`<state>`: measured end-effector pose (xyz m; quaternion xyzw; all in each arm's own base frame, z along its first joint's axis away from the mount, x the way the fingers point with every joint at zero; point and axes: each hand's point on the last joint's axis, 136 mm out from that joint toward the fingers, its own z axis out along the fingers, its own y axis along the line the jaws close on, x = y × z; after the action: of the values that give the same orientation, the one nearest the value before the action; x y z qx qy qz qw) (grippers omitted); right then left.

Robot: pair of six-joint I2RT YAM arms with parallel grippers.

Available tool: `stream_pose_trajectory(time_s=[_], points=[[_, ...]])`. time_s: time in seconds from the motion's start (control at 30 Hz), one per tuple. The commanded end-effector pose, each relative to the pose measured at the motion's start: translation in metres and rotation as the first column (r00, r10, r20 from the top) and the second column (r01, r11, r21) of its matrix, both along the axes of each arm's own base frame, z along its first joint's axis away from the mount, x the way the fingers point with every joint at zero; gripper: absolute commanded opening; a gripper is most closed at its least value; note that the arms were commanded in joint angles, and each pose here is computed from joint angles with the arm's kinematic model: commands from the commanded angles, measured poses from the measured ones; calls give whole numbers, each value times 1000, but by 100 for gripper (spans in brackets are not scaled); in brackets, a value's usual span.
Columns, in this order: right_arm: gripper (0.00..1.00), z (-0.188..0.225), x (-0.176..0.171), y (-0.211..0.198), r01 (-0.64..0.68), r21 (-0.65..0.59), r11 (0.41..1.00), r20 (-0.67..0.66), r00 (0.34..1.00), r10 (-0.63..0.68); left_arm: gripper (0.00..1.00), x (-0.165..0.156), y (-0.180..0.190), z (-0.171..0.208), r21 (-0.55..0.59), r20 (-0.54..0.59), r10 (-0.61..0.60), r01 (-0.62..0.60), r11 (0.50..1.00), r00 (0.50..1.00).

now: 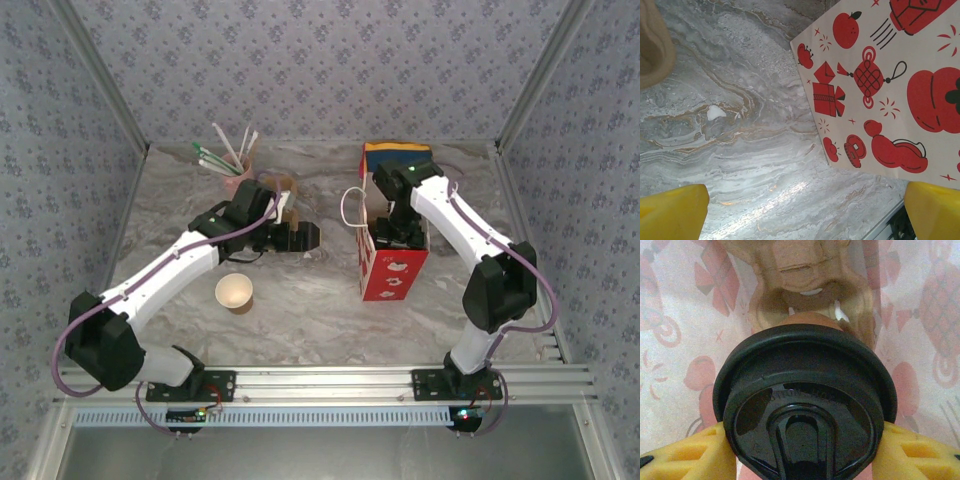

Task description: Pack the takeout coffee

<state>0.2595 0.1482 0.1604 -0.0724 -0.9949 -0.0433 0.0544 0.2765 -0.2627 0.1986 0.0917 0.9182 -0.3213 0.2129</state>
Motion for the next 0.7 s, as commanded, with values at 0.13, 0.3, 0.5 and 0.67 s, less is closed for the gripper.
stream_pose_trajectory(time_s=[0.13,0.3,0.5,0.67], points=[[60,3,4,-8,-13,-29,1000,1,1000,13,100,-2,-4,18,-28,44,-21,23,999,999],[60,0,5,-8,-19,-31,999,2,1000,20,100,-4,-5,18,-28,44,-25,27,999,999],[60,-2,5,-9,-21,-32,999,1,1000,21,100,-5,-7,19,-31,44,-31,32,999,999],[60,-2,5,-10,-22,-30,999,3,1000,22,100,-6,-7,18,-30,39,-30,31,999,999]])
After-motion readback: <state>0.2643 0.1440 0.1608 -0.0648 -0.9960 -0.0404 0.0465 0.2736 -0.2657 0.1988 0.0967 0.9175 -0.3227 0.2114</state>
